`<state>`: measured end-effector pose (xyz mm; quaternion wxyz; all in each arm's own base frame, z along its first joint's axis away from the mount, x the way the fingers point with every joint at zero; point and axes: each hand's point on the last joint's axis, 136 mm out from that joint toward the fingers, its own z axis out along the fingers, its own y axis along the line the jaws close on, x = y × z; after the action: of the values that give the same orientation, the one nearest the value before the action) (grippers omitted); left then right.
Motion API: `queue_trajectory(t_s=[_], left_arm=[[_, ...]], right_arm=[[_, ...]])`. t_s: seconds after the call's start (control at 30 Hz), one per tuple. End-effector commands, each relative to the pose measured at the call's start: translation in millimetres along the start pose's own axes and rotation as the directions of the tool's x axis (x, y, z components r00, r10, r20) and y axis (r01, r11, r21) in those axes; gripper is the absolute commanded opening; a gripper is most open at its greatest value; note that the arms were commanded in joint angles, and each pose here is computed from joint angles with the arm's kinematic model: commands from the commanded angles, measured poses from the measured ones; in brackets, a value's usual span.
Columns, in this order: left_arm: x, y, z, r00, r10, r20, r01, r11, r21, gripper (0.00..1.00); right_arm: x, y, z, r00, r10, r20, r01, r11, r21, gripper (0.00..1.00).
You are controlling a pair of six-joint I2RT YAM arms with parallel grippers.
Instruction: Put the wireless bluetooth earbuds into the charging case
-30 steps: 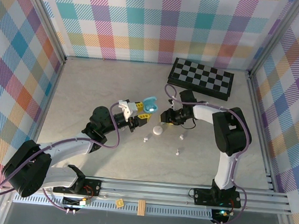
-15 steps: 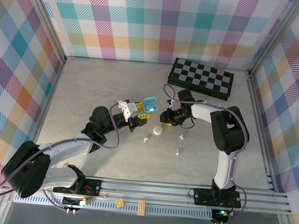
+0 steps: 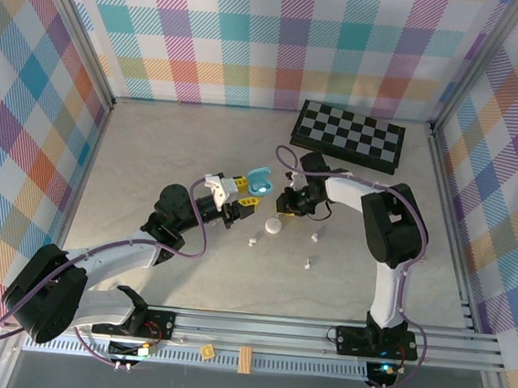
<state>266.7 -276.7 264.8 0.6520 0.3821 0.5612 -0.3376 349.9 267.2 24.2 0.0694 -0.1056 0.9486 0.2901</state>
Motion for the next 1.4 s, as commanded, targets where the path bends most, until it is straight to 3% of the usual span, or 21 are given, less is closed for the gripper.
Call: queue_trajectory(t_s=[0.0, 0.2, 0.4, 0.6, 0.73, 1.1, 1.37], left_arm=[[-2, 0, -5, 1.0, 0.025, 0.011, -0.025, 1.0, -0.012, 0.36], [-1, 1, -5, 1.0, 0.018, 0.008, -0.017, 1.0, -0.018, 0.36], [0, 2, -2, 1.0, 0.01, 0.011, -0.01, 1.0, -0.012, 0.36], [4, 2, 4, 1.0, -0.004, 0.006, 0.004, 1.0, 0.003, 0.36], [6, 3, 7, 1.0, -0.008, 0.005, 0.008, 1.0, 0.008, 0.36], [6, 4, 8, 1.0, -0.012, 0.006, 0.012, 1.0, 0.007, 0.36], [3, 3, 8, 1.0, -0.013, 0.012, 0.013, 1.0, 0.011, 0.36]], right_arm=[[-5, -3, -21, 0.996, -0.05, 0.078, 0.043, 0.995, 0.087, 0.22], [-11, 4, -65, 0.971, -0.111, 0.21, 0.08, 0.985, 0.154, 0.22], [-13, 37, -122, 0.927, -0.194, 0.322, 0.155, 0.978, 0.143, 0.22], [-12, 81, -178, 0.822, -0.417, 0.388, 0.325, 0.902, 0.283, 0.23], [-9, 111, -210, 0.752, -0.476, 0.457, 0.394, 0.879, 0.268, 0.22], [5, 168, -228, 0.599, -0.624, 0.502, 0.594, 0.766, 0.244, 0.22], [9, 184, -213, 0.58, -0.662, 0.475, 0.654, 0.726, 0.213, 0.22]])
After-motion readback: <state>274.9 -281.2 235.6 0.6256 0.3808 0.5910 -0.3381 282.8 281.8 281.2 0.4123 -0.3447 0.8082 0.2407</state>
